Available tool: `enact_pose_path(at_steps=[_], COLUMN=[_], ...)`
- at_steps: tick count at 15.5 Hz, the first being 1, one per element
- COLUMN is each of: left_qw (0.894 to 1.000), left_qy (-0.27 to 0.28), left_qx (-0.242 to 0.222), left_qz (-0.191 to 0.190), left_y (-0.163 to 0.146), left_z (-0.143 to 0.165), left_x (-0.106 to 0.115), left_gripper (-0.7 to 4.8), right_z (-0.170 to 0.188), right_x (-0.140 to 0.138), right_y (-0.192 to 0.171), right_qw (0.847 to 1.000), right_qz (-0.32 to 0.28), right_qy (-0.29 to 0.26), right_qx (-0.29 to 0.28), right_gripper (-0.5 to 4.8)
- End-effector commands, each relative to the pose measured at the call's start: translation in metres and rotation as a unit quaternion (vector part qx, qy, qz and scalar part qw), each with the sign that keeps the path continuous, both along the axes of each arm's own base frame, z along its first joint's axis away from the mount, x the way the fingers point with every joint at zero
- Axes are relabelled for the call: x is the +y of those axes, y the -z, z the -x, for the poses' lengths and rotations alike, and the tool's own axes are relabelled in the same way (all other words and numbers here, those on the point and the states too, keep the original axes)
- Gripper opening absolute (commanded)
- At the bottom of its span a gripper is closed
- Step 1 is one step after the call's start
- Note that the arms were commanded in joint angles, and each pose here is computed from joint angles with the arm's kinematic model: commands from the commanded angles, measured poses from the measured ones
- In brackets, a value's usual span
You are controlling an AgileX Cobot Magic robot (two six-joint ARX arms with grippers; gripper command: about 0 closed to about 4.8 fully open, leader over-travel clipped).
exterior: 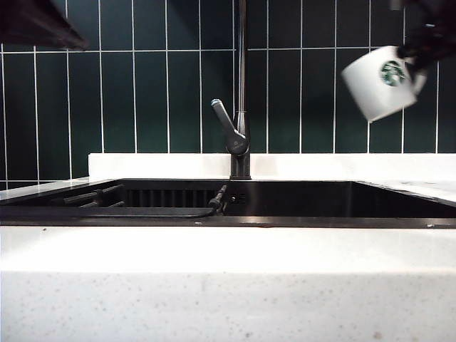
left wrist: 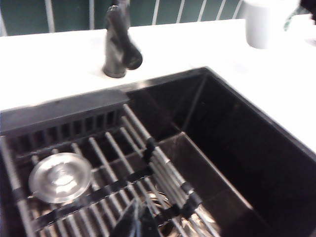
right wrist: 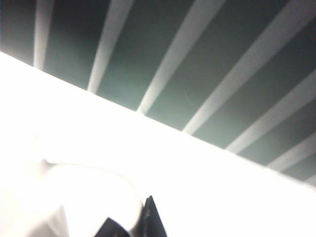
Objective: Pick up the mug next to the sink, go to the faucet to get some water, pour the water into the sink, and finally put the mug back to its place.
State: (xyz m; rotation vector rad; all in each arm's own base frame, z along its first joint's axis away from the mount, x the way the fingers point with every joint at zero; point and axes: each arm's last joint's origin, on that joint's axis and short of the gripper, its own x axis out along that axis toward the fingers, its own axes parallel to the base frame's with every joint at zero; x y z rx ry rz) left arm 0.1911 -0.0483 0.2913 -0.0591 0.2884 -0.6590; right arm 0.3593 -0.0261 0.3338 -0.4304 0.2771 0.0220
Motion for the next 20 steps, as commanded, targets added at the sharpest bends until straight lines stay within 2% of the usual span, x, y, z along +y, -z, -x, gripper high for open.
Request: enact_pose_path(at_steps=[1, 3, 6, 7, 10, 20], left_qw=[0.999, 0.999, 0.998, 0.998, 0.998, 0.998], left_qy=[-0.011, -0.013, -0.021, -0.021, -0.021, -0.021], left_qx=[-0.031, -0.039, -0.057, -0.061, -0.058, -0.053], left_qz=[0.002, 0.012, 0.018, 0.018, 0.018, 0.015], left_y=[0.010, 0.013, 0.009, 0.008, 0.008, 0.009], left_z=[0.022, 0.033, 0.044, 0.045, 0.047, 0.047], left_x=[0.005, 0.007, 0.009, 0.009, 0.009, 0.010], left_gripper=[-0.06, -0.06, -0.06, -0.06, -0.06, -0.06], right_z=[0.017, 0.025, 0.039, 0.043, 0.049, 0.042], right_x=[-0.024, -0.028, -0.025, -0.026, -0.030, -0.035], right_y=[0.018, 0.046, 0.082, 0.090, 0.103, 0.122], right_qw=[0.990, 0.985, 0.982, 0.980, 0.979, 0.978], right_qz=[-0.117, -0.143, -0.145, -0.148, -0.144, -0.159], right_qy=[0.026, 0.038, 0.043, 0.063, 0.097, 0.108], right_qx=[-0.077, -0.090, -0.116, -0.116, -0.105, -0.082], right_gripper=[-0.01, -0.01, -0.01, -0.01, -0.01, -0.01])
